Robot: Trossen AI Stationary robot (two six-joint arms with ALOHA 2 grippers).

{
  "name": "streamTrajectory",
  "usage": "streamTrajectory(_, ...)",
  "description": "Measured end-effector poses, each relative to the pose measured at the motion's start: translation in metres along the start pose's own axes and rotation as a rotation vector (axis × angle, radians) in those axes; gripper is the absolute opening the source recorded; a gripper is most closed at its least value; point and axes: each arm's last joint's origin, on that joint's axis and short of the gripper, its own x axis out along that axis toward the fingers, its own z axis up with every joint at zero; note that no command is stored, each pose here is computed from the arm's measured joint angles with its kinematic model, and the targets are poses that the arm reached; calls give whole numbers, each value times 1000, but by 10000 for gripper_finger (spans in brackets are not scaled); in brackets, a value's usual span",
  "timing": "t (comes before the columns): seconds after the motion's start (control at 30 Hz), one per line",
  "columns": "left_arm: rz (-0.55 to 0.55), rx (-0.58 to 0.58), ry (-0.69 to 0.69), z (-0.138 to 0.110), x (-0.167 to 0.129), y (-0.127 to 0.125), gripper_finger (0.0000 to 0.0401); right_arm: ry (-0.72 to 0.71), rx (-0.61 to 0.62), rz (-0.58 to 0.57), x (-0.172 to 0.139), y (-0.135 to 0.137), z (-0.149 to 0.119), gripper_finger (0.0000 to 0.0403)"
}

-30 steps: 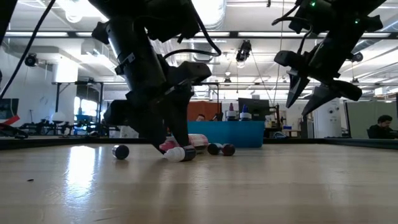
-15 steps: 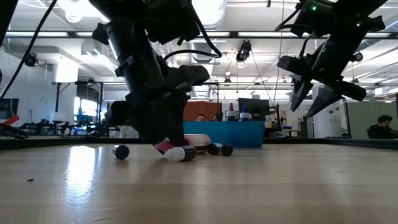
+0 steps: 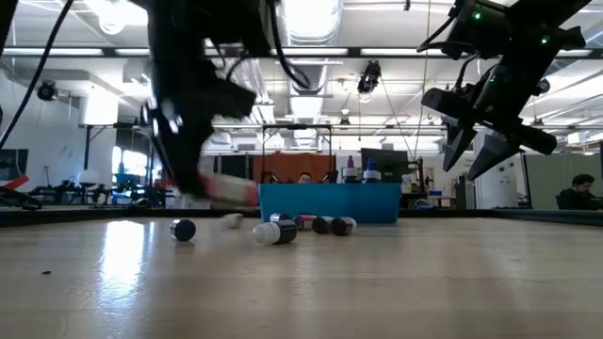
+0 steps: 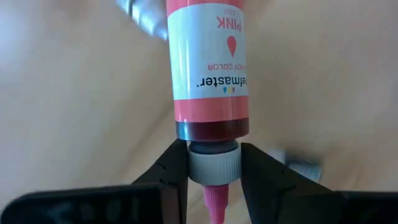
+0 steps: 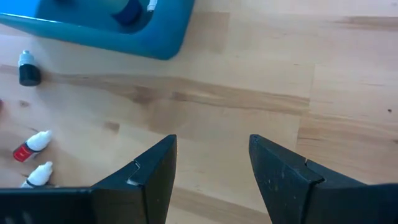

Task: Pick & Place food coloring
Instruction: Put the large pink food coloring bottle into the blue bin

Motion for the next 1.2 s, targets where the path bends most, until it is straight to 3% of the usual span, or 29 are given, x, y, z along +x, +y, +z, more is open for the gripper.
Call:
streamTrajectory(0.13,3,162,101,3,-35,24,78,3,-11,2,0,0,0,194)
streamTrajectory(0.33,-317,174,348,17,-58,58,99,80,3,30,0,1,-2,192)
streamTrajectory(0.5,-255,176,592,12,-51,80,99,195,35,62,0,2,-6,181)
streamTrajectory(0.67,-365,152,779,4,-34,79,93,283,88,78,-1,3,-8,167)
streamTrajectory(0.87,-241,187,908,-9,0,69,93,307,136,76,-1,3,-9,154)
streamTrajectory(1.2,-176,198,1024,-26,22,66,93,309,165,72,-1,3,-9,148)
